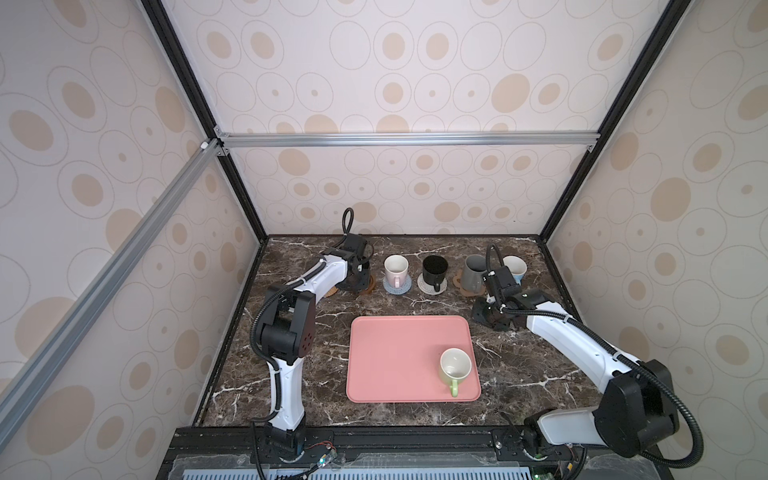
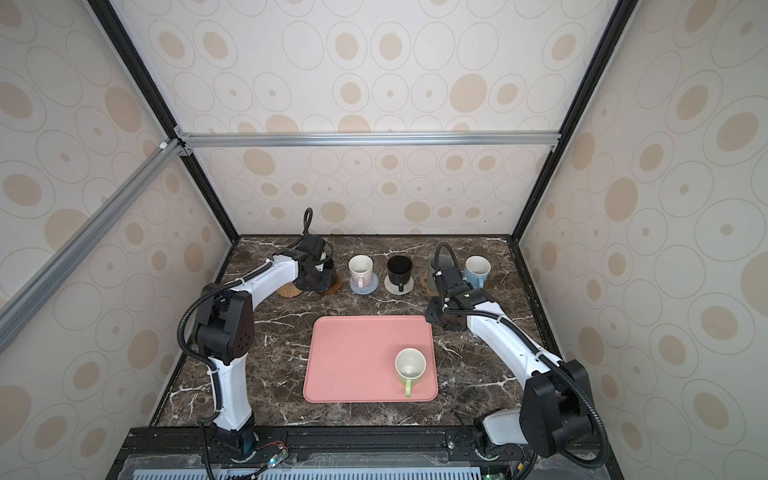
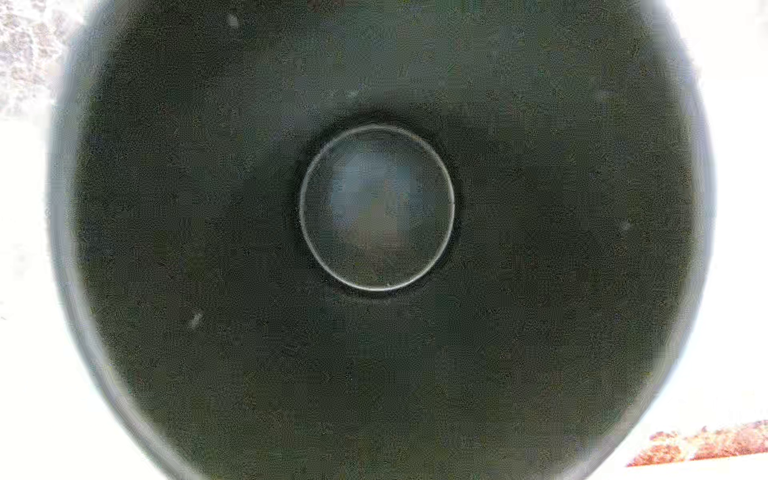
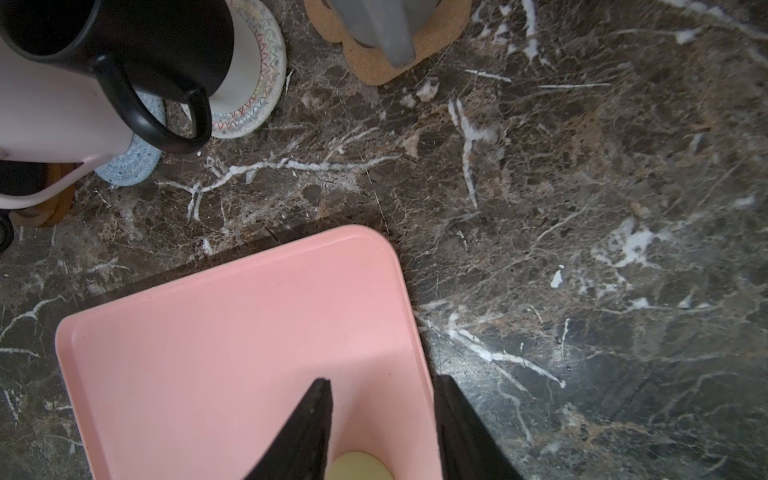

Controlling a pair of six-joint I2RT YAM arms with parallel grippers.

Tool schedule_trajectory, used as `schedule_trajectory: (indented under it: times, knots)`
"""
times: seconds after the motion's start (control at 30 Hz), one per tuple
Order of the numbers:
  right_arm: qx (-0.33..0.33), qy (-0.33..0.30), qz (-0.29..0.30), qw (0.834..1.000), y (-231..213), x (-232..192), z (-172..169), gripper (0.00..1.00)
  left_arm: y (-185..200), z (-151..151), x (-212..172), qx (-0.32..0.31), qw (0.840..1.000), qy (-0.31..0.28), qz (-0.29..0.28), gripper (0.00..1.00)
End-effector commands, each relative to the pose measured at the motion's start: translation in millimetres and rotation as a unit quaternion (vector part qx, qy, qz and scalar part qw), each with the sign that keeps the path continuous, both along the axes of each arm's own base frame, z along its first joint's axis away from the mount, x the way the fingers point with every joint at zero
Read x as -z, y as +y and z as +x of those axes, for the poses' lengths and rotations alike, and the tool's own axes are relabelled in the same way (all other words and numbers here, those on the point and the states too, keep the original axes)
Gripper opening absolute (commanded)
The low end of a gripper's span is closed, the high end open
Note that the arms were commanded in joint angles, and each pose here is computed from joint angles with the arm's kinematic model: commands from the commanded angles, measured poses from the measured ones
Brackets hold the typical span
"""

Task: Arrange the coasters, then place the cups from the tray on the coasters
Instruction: 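Lower the dark brown mug onto the brown wooden coaster with the left gripper, then open the left gripper and raise it off the dark brown mug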

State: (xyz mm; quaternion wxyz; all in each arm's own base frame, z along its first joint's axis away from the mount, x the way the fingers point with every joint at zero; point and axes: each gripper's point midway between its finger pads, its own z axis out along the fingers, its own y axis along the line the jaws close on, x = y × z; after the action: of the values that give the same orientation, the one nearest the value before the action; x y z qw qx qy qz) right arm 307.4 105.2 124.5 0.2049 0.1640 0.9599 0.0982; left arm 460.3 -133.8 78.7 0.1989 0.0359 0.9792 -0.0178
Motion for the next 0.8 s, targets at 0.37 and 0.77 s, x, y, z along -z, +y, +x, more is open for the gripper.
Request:
schedule_trajectory:
  times: [0.37, 0.77]
  knots:
    - [0.011, 0.009, -0.005, 1.000, -5.4, 6.1, -5.4, 0.44, 2.1, 7.8, -2.6, -0.005, 1.000, -0.022, -0.004, 0.18]
    - [0.013, 0.007, -0.004, 1.000, -6.3, 4.6, -6.0, 0.44, 0.5, 4.6, -6.0, -0.009, 1.000, -0.024, -0.010, 0.30]
